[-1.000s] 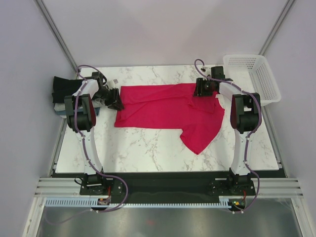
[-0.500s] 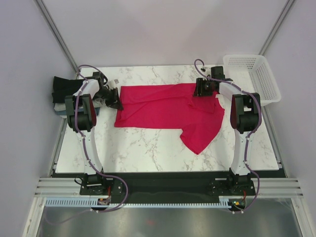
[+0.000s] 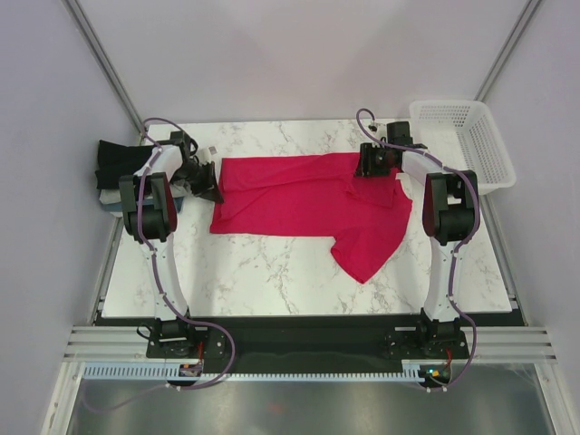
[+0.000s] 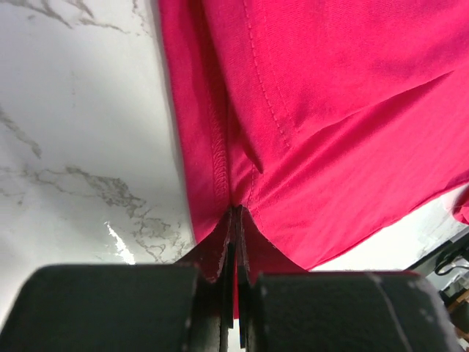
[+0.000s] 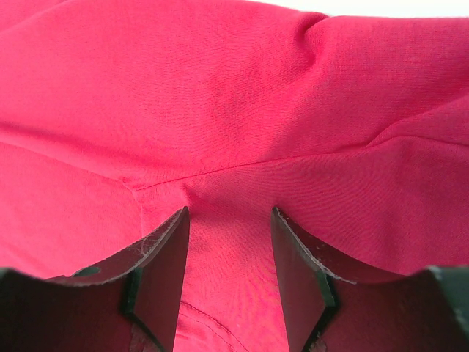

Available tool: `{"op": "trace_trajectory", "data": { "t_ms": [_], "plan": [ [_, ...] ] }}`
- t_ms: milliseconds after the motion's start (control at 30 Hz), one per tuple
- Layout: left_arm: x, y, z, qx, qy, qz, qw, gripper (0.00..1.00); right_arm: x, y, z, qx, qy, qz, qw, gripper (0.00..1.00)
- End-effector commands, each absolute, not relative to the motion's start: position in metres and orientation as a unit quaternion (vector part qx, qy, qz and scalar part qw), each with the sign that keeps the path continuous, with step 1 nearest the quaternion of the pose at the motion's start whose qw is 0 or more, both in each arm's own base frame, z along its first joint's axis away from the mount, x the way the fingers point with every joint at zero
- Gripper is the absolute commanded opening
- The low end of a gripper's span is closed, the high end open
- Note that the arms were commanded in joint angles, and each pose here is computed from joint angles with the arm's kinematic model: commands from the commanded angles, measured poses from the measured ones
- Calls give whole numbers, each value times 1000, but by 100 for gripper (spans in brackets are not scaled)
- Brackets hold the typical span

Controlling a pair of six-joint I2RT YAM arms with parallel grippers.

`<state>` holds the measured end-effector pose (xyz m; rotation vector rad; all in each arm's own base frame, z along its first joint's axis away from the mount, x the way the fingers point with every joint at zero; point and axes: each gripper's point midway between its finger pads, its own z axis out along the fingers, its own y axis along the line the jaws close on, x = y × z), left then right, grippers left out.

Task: Fold and stack the t-shirts
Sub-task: Fold the tshirt

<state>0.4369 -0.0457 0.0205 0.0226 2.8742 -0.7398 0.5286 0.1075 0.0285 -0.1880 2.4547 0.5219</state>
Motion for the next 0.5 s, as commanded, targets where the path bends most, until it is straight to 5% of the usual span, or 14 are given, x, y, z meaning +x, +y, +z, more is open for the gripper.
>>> {"op": "trace_trajectory", "data": {
  "t_ms": [0,467],
  "plan": [
    [449,-36,34,5,968,-227,111,2,529,101,8,-74,936,174,297,57],
    [476,-30,39,11,967,-212,141,2,525,99,4,-77,938,168,292,57]
  ]
}}
